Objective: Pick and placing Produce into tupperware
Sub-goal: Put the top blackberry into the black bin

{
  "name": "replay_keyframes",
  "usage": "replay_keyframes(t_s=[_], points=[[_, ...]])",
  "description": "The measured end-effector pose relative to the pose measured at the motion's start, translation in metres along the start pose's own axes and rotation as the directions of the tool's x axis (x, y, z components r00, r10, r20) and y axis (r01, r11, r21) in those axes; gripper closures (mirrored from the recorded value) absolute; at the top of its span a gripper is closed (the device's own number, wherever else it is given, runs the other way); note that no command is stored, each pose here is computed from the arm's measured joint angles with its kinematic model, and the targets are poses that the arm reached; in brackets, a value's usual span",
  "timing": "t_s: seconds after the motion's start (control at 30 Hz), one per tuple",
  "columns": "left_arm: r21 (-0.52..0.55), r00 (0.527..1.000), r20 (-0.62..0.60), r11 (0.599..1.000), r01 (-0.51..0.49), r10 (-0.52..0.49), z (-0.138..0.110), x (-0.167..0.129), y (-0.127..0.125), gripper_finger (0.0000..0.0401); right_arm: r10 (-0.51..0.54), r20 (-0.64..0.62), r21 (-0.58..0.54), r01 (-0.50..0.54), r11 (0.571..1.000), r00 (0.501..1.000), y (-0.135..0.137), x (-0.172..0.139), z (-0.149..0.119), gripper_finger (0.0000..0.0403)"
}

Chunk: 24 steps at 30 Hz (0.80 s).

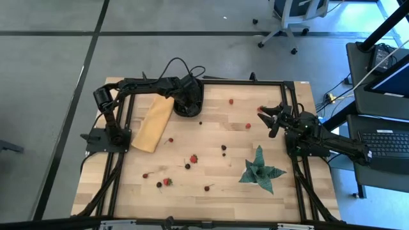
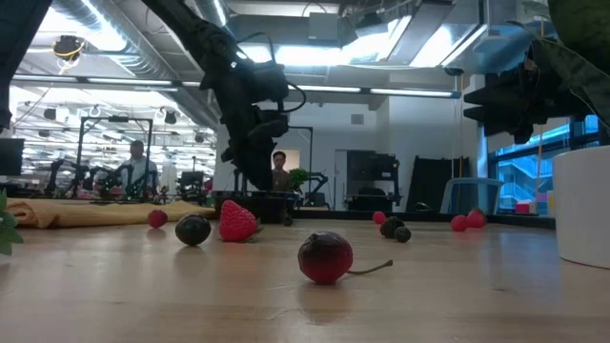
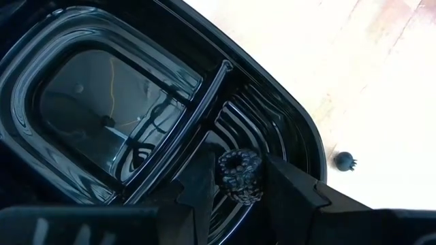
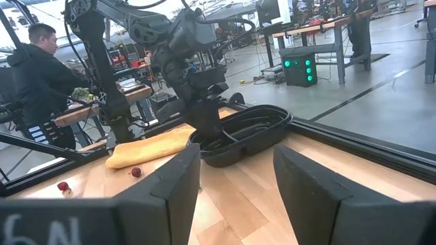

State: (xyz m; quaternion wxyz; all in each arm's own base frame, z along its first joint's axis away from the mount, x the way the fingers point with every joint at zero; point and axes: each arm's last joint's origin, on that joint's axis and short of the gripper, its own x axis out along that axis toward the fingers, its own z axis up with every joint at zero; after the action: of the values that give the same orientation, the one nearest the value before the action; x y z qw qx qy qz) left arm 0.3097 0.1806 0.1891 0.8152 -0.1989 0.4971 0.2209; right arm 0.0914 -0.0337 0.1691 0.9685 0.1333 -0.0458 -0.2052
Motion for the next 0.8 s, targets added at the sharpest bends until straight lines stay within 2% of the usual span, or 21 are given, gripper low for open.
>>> replay_keyframes(t_s=[0.47,0.8], points=[[0.0,1.0,0.0,1.0,0.0,0.0,0.0,0.0,0.0,0.0285,0.0,0.0,-0.001,0.0,1.0,1.0,0.0,0.0,0.0,0.0215],[-0.001,1.0,0.0,1.0,0.0,0.0,0.0,0.0,0.0,0.0231,0.0,0.0,-0.001,0.0,1.0,1.0,0.0,0.0,0.0,0.0215]])
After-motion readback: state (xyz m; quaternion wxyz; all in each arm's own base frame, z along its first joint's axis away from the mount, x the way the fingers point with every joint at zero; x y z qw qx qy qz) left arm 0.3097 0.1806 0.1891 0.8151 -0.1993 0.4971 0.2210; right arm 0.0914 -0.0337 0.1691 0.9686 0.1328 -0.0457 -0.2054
